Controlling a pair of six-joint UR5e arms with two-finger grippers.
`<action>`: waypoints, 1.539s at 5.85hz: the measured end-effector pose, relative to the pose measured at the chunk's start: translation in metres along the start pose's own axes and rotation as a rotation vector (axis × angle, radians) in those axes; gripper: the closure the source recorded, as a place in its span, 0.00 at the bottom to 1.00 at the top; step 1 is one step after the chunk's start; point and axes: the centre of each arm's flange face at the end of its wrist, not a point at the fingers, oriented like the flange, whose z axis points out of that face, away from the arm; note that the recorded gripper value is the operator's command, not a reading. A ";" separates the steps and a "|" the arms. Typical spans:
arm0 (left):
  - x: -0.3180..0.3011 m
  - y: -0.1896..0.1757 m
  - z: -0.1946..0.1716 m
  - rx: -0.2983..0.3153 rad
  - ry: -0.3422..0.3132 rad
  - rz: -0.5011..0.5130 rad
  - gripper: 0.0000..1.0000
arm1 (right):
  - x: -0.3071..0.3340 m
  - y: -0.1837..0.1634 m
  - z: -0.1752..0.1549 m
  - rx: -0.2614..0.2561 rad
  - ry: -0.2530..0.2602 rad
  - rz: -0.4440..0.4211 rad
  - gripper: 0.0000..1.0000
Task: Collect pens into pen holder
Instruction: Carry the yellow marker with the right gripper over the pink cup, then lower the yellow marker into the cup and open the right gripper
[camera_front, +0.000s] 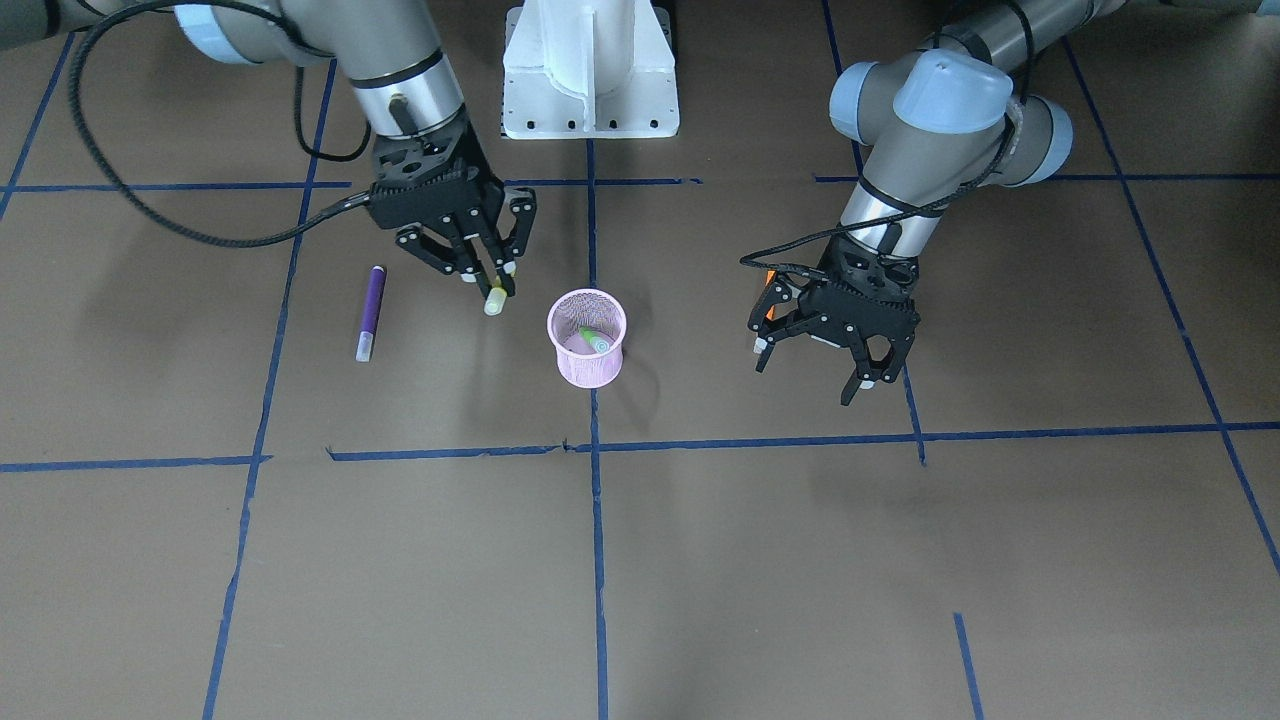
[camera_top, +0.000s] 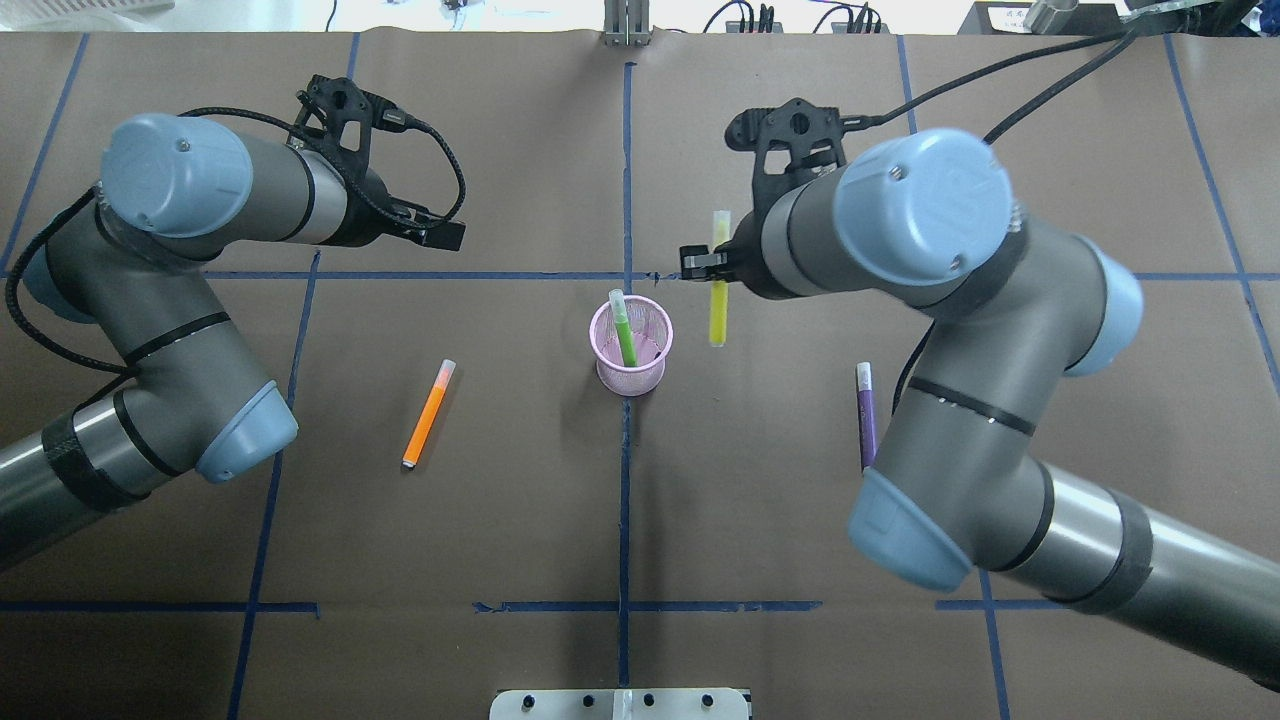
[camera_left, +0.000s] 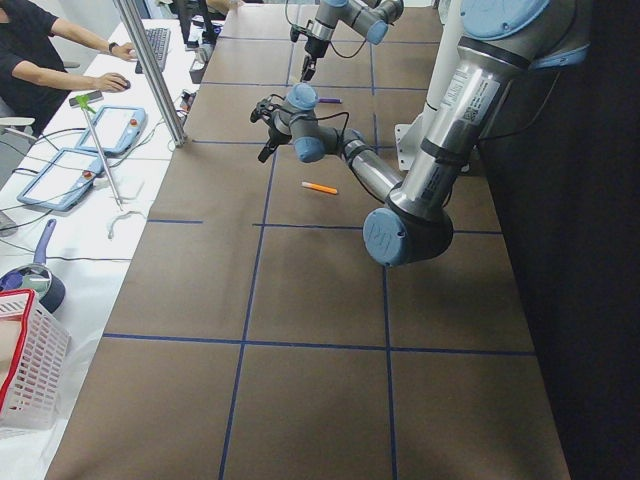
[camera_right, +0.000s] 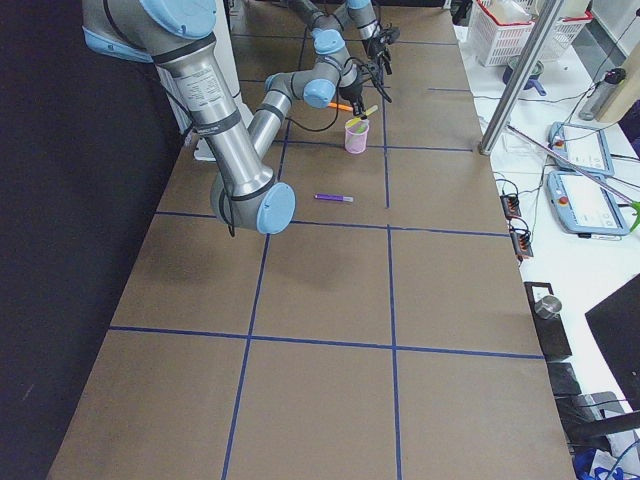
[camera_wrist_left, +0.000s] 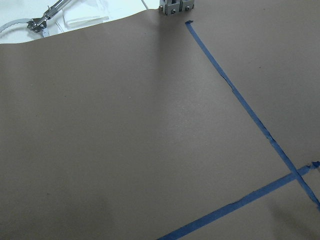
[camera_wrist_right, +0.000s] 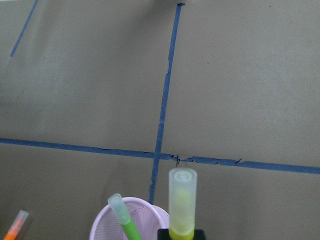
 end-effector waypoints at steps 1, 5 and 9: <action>0.001 0.001 0.000 -0.001 0.000 0.000 0.00 | -0.012 0.007 0.001 0.042 0.003 0.072 1.00; 0.001 0.000 0.000 0.001 0.001 0.001 0.00 | -0.049 0.034 0.034 0.280 -0.022 0.218 1.00; 0.001 0.000 -0.001 0.002 0.001 0.001 0.00 | -0.052 0.057 0.063 0.361 -0.028 0.222 0.75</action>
